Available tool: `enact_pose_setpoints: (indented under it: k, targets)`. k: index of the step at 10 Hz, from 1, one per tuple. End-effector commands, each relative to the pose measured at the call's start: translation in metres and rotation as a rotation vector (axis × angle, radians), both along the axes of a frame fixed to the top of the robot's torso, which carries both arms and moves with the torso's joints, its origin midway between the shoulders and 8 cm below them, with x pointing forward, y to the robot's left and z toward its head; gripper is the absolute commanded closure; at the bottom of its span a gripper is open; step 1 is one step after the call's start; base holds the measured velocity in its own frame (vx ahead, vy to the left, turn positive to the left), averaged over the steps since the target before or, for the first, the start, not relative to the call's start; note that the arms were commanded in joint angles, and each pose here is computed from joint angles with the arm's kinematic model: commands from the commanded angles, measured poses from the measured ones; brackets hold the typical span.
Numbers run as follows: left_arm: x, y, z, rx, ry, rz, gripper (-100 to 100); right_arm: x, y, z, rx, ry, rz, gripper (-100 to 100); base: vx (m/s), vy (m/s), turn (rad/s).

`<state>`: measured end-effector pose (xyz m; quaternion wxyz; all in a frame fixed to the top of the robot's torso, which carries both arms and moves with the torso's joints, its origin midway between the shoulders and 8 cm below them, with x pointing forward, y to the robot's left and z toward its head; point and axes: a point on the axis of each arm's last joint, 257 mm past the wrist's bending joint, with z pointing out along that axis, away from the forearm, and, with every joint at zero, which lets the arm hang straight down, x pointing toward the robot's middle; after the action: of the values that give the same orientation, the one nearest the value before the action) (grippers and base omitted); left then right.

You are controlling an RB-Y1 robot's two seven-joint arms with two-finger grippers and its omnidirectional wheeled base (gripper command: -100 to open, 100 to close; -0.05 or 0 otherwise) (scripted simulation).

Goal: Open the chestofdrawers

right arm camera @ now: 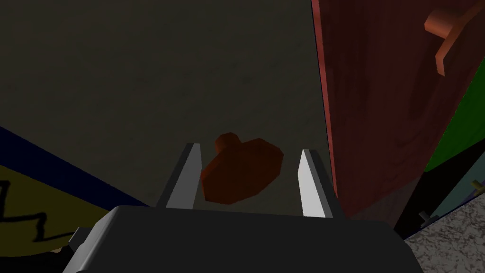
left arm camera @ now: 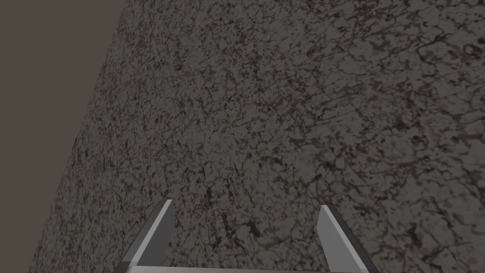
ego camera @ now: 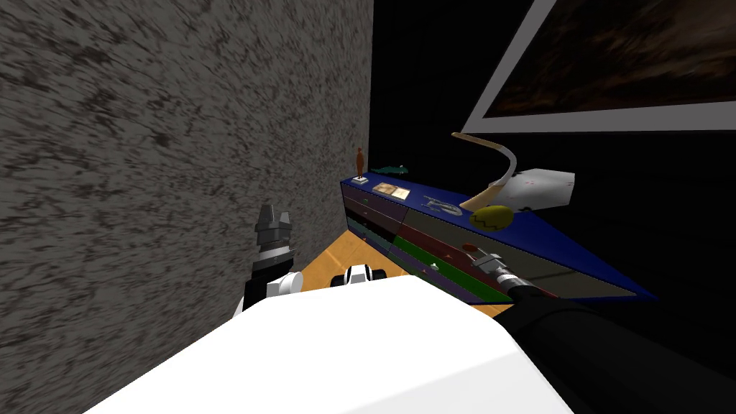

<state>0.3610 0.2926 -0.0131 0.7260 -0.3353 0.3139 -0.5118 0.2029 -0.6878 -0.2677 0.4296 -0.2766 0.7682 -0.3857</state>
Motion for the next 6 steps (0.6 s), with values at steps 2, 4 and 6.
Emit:
enact_pose_setpoints:
  k: [2, 4, 6]
  targets:
    - [0.0001, -0.0001, 0.0001, 0.000, 0.000, 0.000, 0, -0.0016, 0.0042, 0.0043, -0.001, 0.001, 0.018, 100, -0.133, 0.143, -0.045]
    - [0.0001, -0.0001, 0.0000, 0.000, 0.000, 0.000, 0, -0.0013, 0.0016, 0.0078, -0.005, -0.002, 0.017, 100, -0.080, 0.123, -0.045]
    - [0.0000, -0.0001, 0.0000, 0.000, 0.000, 0.000, 0, -0.0046, 0.0082, 0.0055, -0.002, 0.008, 0.034, 100, -0.107, 0.116, -0.065]
